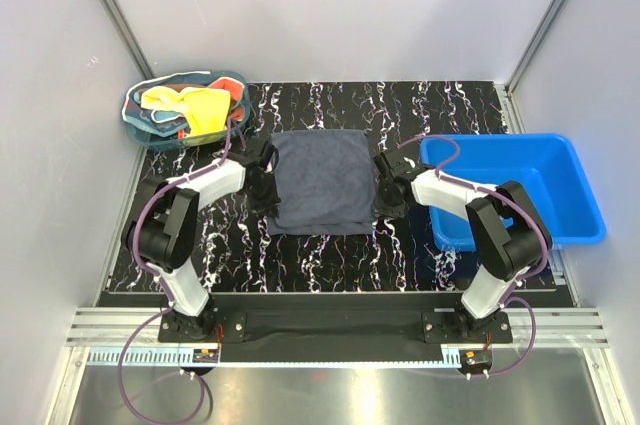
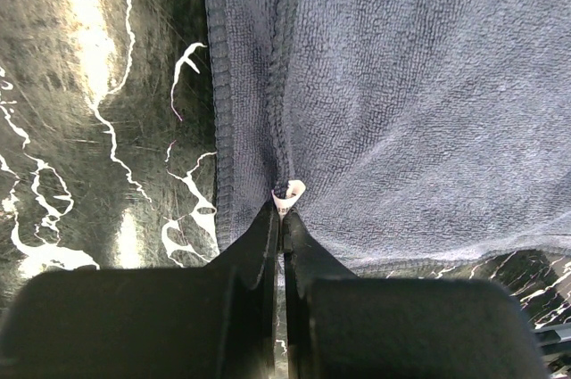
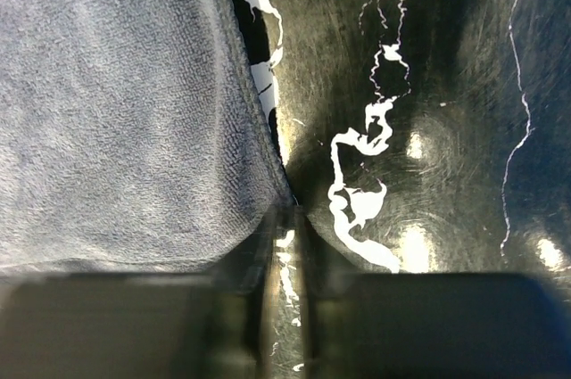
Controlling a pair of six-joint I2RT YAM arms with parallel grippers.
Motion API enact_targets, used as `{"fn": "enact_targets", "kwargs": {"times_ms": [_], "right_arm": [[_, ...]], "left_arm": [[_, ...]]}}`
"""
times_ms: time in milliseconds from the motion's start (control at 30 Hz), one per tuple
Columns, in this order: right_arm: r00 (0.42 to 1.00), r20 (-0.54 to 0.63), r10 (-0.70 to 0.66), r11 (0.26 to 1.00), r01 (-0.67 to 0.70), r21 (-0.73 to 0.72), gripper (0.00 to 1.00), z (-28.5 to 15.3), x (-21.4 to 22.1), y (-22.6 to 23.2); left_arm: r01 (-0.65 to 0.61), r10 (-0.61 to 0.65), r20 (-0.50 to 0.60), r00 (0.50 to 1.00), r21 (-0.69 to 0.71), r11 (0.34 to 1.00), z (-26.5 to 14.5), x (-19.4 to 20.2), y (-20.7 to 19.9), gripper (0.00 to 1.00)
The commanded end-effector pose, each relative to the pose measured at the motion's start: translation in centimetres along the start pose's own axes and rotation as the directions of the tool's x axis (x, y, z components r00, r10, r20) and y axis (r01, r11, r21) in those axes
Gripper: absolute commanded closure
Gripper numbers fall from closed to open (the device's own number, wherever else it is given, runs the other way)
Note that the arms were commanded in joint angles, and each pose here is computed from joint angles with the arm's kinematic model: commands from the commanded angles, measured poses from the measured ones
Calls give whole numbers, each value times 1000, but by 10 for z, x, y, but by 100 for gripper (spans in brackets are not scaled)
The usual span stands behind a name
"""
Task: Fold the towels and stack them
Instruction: Fold the towel
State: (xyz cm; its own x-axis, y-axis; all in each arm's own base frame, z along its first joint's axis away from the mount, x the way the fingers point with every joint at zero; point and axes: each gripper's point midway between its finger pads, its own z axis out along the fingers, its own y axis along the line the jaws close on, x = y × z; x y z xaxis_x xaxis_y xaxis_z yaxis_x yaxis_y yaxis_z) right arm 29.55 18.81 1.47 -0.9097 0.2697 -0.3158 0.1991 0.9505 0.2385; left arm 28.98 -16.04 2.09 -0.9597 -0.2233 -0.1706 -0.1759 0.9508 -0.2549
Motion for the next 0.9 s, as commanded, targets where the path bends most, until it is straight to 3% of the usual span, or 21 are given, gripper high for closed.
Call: {"fn": "enact_targets", "kwargs": {"times_ms": [0,100,500,600,633,867], "right_arm": [[1000,20,13,1000,-13,26,90,3,-2,-7],[999,39,-5,1000,4,30,100,0,-11,-5],[983,156,-94,983,117,-142,100,-88,-61,48],[986,149,-72,980,98,-175,100,-92,-50,46],[993,93,-77,977,94,-194,100,-84,-31,42],[999,4,-44,968,44,-247,100,-50,20,25]], "left_arm": [[-22,21,32,999,34,999,-4,-13,-13,100],[-22,21,29,999,29,999,-6,-15,-14,100],[-69,69,100,993,-2,998,-67,-48,-30,100],[-73,72,98,993,5,997,-71,-40,-26,100],[-77,76,96,992,2,997,-70,-36,-24,100],[-64,64,-9,998,-35,997,-31,10,10,100]]}}
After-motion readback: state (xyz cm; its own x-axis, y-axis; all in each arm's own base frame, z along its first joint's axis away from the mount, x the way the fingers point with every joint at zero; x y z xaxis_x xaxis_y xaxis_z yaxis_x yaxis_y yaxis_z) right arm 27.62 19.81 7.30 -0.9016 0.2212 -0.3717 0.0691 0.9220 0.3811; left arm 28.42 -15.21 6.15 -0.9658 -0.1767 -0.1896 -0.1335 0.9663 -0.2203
